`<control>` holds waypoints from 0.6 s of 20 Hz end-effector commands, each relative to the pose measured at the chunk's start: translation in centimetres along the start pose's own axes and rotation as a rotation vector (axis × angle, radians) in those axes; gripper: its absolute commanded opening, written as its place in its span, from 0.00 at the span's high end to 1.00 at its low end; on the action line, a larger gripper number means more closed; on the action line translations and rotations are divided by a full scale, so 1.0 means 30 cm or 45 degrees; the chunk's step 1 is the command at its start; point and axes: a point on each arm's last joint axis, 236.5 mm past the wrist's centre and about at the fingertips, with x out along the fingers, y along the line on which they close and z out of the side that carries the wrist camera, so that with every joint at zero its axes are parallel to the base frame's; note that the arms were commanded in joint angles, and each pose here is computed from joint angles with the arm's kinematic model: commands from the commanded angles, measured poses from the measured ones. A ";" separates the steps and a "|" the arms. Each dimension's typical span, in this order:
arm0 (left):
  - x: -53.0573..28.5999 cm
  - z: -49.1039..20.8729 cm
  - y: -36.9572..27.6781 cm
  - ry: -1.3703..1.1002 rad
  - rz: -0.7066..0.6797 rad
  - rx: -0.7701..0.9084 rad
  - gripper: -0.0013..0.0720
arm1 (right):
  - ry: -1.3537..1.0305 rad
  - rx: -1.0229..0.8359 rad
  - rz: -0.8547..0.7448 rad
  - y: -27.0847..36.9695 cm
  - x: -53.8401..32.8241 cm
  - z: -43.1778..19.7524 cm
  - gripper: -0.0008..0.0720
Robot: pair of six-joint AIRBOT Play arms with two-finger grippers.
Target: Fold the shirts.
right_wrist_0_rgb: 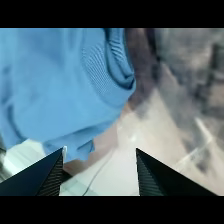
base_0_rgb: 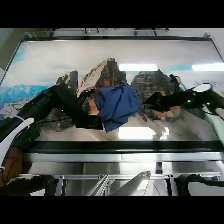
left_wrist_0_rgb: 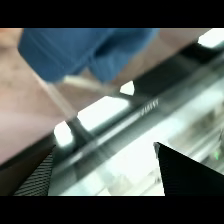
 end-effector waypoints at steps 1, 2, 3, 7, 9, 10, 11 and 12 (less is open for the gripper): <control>0.017 0.146 0.014 -0.258 -0.016 -0.066 0.00 | 0.110 0.082 -0.035 -0.066 0.159 -0.026 0.31; 0.020 0.184 0.012 -0.275 -0.016 -0.063 0.00 | 0.122 0.087 -0.043 -0.076 0.180 -0.034 0.33; 0.031 0.214 0.004 -0.272 -0.016 -0.051 0.00 | 0.124 0.090 -0.041 -0.073 0.195 -0.037 0.33; 0.096 0.342 -0.043 -0.257 -0.061 -0.039 0.00 | 0.005 0.100 0.150 0.058 0.215 0.035 0.41; 0.129 0.388 -0.060 -0.231 -0.068 -0.016 0.51 | -0.042 0.094 0.254 0.119 0.203 0.067 0.83; 0.130 0.402 -0.071 -0.214 -0.075 0.001 0.97 | -0.049 0.067 0.322 0.163 0.190 0.071 0.95; 0.112 0.415 -0.090 -0.204 -0.090 0.018 0.96 | -0.052 0.031 0.406 0.222 0.164 0.069 0.95; 0.064 0.428 -0.126 -0.208 -0.111 0.059 0.96 | -0.064 -0.032 0.504 0.299 0.113 0.068 0.95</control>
